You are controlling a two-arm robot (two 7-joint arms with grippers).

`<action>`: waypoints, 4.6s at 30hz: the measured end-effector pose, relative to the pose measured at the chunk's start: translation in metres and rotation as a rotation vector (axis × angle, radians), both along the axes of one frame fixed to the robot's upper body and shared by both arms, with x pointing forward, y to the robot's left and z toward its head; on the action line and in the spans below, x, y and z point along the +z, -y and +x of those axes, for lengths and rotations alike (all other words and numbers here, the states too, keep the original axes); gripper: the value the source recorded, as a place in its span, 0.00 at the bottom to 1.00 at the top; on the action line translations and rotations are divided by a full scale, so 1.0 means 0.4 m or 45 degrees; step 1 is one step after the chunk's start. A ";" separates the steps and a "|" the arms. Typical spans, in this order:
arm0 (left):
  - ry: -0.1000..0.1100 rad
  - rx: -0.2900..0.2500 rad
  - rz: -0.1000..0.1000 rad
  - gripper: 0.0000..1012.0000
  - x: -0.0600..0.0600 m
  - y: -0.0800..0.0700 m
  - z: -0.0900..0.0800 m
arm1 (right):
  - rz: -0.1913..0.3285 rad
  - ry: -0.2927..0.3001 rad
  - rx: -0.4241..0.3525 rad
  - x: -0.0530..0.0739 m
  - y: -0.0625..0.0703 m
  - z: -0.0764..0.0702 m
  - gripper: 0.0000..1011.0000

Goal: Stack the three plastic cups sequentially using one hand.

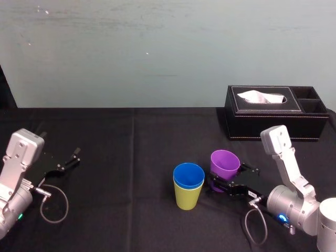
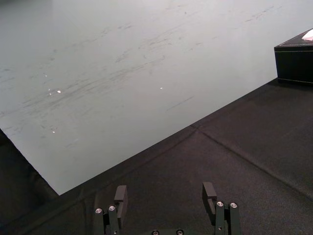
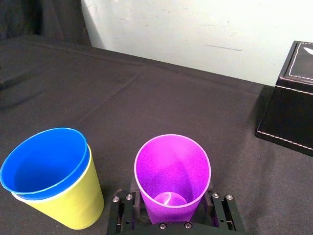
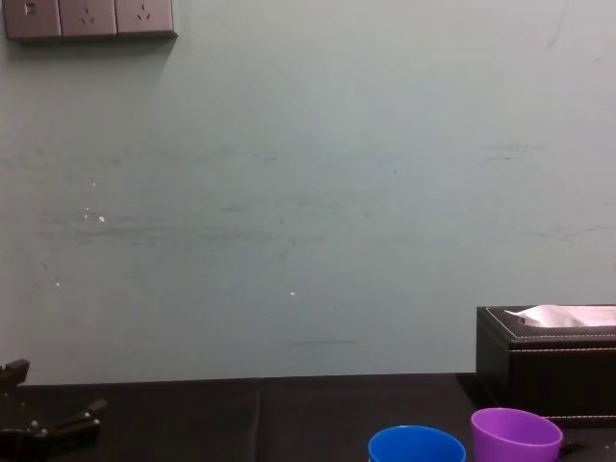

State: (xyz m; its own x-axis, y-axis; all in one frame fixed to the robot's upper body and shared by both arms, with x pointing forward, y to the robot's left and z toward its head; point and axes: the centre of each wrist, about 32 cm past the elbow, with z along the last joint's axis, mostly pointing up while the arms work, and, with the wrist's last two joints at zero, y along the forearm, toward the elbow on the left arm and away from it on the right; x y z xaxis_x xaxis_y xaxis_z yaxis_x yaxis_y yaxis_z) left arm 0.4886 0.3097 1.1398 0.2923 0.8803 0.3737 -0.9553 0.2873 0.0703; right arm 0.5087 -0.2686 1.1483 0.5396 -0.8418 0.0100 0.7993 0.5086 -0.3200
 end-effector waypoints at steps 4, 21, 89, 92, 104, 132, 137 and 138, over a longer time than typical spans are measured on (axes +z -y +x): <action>0.000 0.000 0.000 0.99 0.000 0.000 0.000 | 0.000 0.000 0.000 0.000 0.000 0.000 0.71; 0.000 0.000 0.000 0.99 0.000 0.000 0.000 | -0.030 0.085 0.079 0.123 0.012 -0.012 0.71; 0.000 0.000 0.000 0.99 0.000 0.000 0.000 | -0.018 0.102 0.344 0.184 -0.069 -0.046 0.71; 0.000 0.000 0.000 0.99 0.000 0.000 0.000 | -0.019 0.101 0.343 0.182 -0.070 -0.046 0.71; 0.000 0.000 0.000 0.99 0.000 0.000 0.000 | -0.034 0.097 0.342 0.172 -0.075 -0.044 0.71; 0.000 0.000 0.000 0.99 0.000 0.000 0.000 | -0.030 0.099 0.342 0.175 -0.074 -0.044 0.99; 0.000 0.000 0.000 0.99 0.000 0.000 0.000 | -0.030 0.099 0.342 0.175 -0.074 -0.044 0.99; 0.000 0.000 0.000 0.99 0.000 0.000 0.000 | -0.030 0.099 0.342 0.175 -0.074 -0.044 0.99</action>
